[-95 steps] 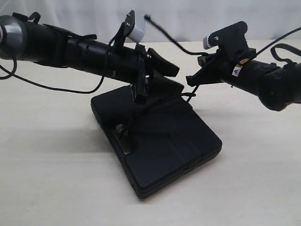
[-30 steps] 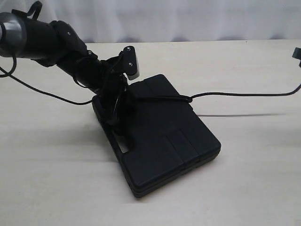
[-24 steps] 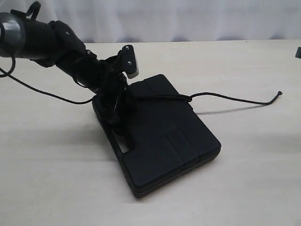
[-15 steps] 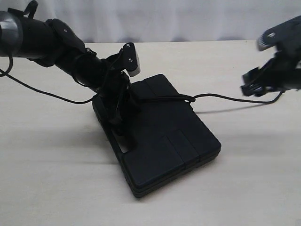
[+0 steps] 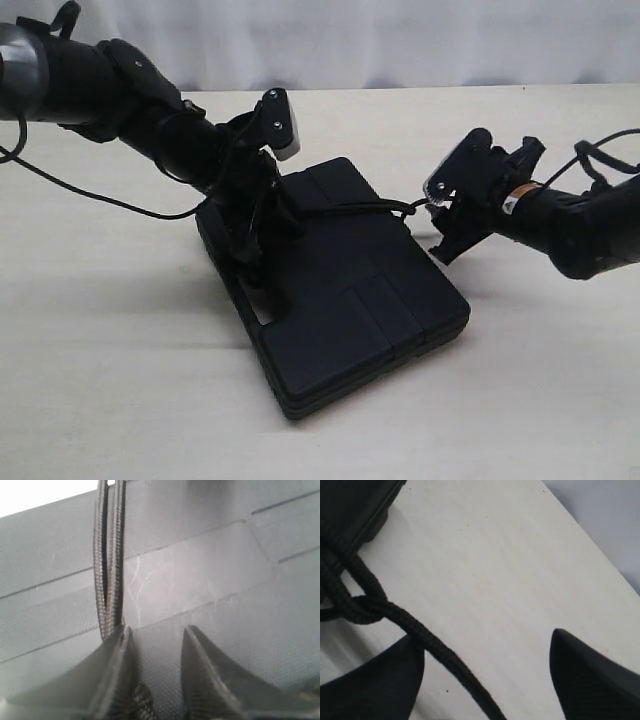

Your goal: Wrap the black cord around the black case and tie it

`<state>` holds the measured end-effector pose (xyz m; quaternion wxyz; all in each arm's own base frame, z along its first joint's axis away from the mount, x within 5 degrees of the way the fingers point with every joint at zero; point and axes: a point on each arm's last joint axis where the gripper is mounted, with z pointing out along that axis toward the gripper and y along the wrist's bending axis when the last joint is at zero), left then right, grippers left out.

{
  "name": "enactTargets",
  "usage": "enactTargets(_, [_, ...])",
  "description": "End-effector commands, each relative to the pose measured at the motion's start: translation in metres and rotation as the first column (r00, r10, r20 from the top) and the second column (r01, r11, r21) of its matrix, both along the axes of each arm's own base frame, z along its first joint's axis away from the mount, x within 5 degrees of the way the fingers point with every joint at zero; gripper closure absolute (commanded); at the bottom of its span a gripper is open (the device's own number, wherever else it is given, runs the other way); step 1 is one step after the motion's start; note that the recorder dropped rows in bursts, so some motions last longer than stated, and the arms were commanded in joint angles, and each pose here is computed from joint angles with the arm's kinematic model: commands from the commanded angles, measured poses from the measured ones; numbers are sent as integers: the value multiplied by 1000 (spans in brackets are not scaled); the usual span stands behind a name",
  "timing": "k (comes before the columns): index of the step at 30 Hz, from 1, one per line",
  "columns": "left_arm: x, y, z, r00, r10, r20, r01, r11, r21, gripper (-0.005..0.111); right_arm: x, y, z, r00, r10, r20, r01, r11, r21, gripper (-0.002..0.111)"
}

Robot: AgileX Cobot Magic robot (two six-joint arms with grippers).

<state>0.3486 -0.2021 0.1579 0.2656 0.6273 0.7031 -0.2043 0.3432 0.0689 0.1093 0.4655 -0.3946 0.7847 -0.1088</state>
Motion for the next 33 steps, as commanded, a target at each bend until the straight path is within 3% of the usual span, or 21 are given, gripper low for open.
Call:
enactTargets(1, [-4,-2,5,1000,-24,-9,23,999,-38,74,2,4,-18,996,86,31,-84,994,-65,50])
enactTargets(3, [-5,-3,5,999,-48,-10,48,998,-40,74,3,5,-22,995,95,39,-92,993,-74,66])
enactTargets(5, [-6,-3,6,999,-51,-15,50,998,-50,74,4,5,-18,992,100,71,-95,993,-74,97])
enactTargets(6, [-6,-4,6,999,-49,-18,48,997,-55,74,5,5,-14,992,94,83,-89,994,-68,104])
enactTargets(11, [-8,-5,7,996,-91,-14,90,994,-67,74,2,1,40,981,-70,179,42,987,157,104])
enactTargets(16, [-10,-5,7,994,-110,-17,108,991,-75,74,-18,7,94,960,-79,269,-32,922,386,104])
enactTargets(17, [-10,-5,7,994,-110,-17,108,991,-75,74,-23,8,109,957,-98,272,-44,881,472,104])
enactTargets(21, [-8,-5,8,995,-97,-11,96,992,-78,74,-30,8,126,956,-99,278,-57,862,504,104])
enactTargets(26, [-7,-11,14,996,-86,8,86,982,-169,40,-29,9,119,965,-76,252,-56,877,478,104])
enactTargets(27, [-4,-15,21,998,-50,33,57,970,-235,37,-29,10,118,965,-61,253,-66,882,467,104])
enactTargets(29, [5,-23,47,994,104,22,-82,885,-459,37,-29,10,118,965,-63,253,-66,879,472,104])
enactTargets(30, [6,-31,45,991,135,-1,-117,850,-513,37,-30,12,118,969,-41,245,-85,872,481,104])
enactTargets(31, [6,-38,34,991,128,35,-96,873,-478,42,-31,14,118,967,-14,253,-112,871,479,104])
enactTargets(33, [-1,-53,20,994,104,28,-81,891,-446,74,-31,15,119,969,-13,248,-115,860,497,104])
